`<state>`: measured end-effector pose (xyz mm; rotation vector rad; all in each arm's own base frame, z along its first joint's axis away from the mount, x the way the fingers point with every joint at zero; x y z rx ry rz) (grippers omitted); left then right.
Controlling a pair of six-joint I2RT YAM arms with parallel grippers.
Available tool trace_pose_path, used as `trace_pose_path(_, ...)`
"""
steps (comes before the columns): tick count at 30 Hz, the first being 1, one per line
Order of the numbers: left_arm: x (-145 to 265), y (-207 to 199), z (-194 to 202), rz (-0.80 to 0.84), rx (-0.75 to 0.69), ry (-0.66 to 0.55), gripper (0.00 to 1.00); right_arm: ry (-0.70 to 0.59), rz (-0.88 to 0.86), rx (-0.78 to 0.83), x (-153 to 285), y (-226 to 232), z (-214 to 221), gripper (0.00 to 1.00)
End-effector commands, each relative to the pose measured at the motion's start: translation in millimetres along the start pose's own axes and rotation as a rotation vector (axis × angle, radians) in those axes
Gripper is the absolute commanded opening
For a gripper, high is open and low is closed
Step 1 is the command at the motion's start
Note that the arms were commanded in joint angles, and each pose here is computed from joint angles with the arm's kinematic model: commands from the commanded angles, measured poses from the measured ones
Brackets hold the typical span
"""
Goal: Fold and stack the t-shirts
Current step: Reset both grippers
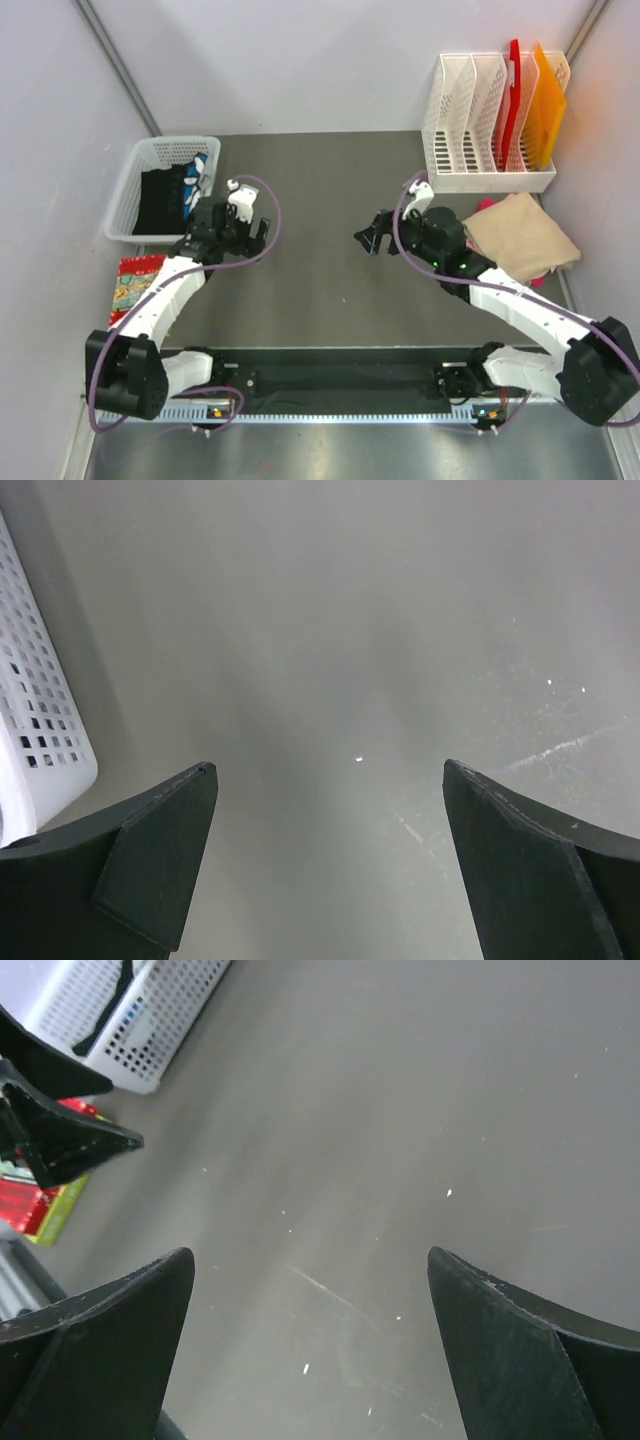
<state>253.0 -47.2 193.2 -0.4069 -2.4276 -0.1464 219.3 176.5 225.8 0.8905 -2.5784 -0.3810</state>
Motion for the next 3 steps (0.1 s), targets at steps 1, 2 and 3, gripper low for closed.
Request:
trace_pose_path(1, -2.1, 4.2, -10.4, -0.019, 0.008, -0.083, 0.99, -0.093, 0.022, 0.065, -7.9, 13.5, -27.4, 1.0)
trace_pose_path(2, -2.9, 5.4, -10.0, -0.022, 0.014, -0.083, 0.99, -0.093, 0.028, 0.065, -8.5, 13.4, -28.6, 1.0)
trace_pose_path(3, -3.2, 6.3, -10.4, -0.027, 0.018, -0.089, 0.99, -0.089, 0.03, 0.071, -9.2, 13.6, -28.9, 1.0)
Point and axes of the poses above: each gripper's point midway between its finger pads, its own x axis back along the fingers, its own y axis along the line the jaws close on, z = x × y, the point moved 10 cm from there along x, back along the fingers, and after that the axes turned 5 degrees about x, right-handed, at the moved point
